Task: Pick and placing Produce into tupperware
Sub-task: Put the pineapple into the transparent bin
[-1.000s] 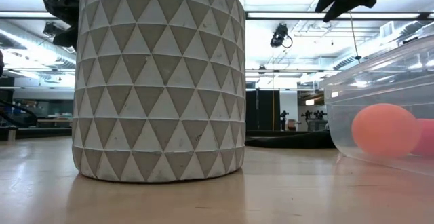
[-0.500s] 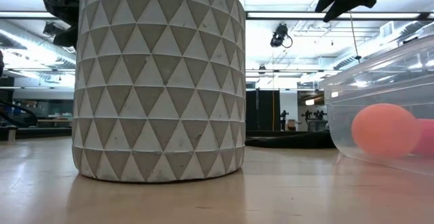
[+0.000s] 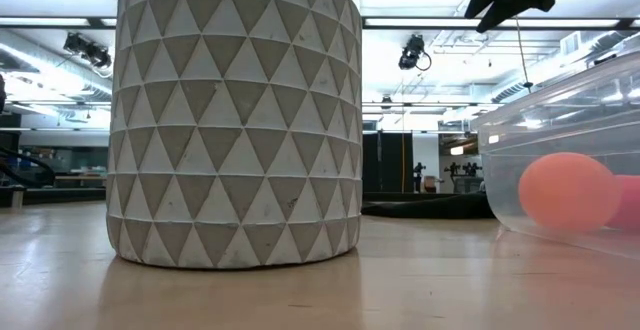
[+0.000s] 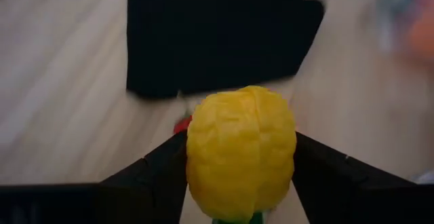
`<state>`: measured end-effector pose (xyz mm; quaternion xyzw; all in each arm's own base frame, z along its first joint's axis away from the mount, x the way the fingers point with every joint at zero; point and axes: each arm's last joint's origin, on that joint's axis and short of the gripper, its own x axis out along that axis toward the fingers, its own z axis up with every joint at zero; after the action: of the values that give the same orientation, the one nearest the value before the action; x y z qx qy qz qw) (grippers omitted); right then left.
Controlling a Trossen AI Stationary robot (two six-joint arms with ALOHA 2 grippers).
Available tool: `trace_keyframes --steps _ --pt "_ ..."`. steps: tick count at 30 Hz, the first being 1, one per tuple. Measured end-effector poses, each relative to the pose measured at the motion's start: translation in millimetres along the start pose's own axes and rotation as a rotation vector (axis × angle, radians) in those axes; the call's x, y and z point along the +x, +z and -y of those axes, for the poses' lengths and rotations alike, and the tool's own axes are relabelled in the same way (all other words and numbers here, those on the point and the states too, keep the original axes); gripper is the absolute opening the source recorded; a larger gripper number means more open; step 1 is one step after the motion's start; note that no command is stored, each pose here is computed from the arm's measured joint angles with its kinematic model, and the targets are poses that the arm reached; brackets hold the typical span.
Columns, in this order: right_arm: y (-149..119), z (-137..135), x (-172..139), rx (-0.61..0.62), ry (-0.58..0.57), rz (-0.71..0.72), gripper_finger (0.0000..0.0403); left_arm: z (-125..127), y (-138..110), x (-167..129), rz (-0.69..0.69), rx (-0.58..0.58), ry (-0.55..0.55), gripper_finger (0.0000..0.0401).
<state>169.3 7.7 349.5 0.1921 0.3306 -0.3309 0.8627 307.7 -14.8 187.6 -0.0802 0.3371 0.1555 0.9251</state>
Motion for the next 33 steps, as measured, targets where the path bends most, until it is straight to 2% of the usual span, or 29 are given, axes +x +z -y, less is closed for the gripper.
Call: trace_keyframes --steps 7,12,16,22,28,33 --pt "0 0 0 -0.024 0.0 0.0 0.0205 12 50 -14 0.139 0.049 -0.038 0.0235" --pt "0 0 0 -0.042 0.0 0.0 0.0205 23 94 -34 0.274 0.086 -0.072 0.0233" --pt "0 0 0 -0.064 0.0 0.0 0.0205 33 118 -51 0.36 0.099 -0.104 0.0232" --pt "3 4 2 -0.1 -0.022 0.002 0.0205 55 129 -58 0.403 0.109 -0.176 0.0235" --pt "8 10 6 -0.112 -0.058 0.006 0.0205 98 128 -30 0.362 0.157 -0.229 0.0227" --pt "11 14 8 -0.126 -0.079 0.007 0.0205 129 141 -3 0.374 0.158 -0.251 0.023"
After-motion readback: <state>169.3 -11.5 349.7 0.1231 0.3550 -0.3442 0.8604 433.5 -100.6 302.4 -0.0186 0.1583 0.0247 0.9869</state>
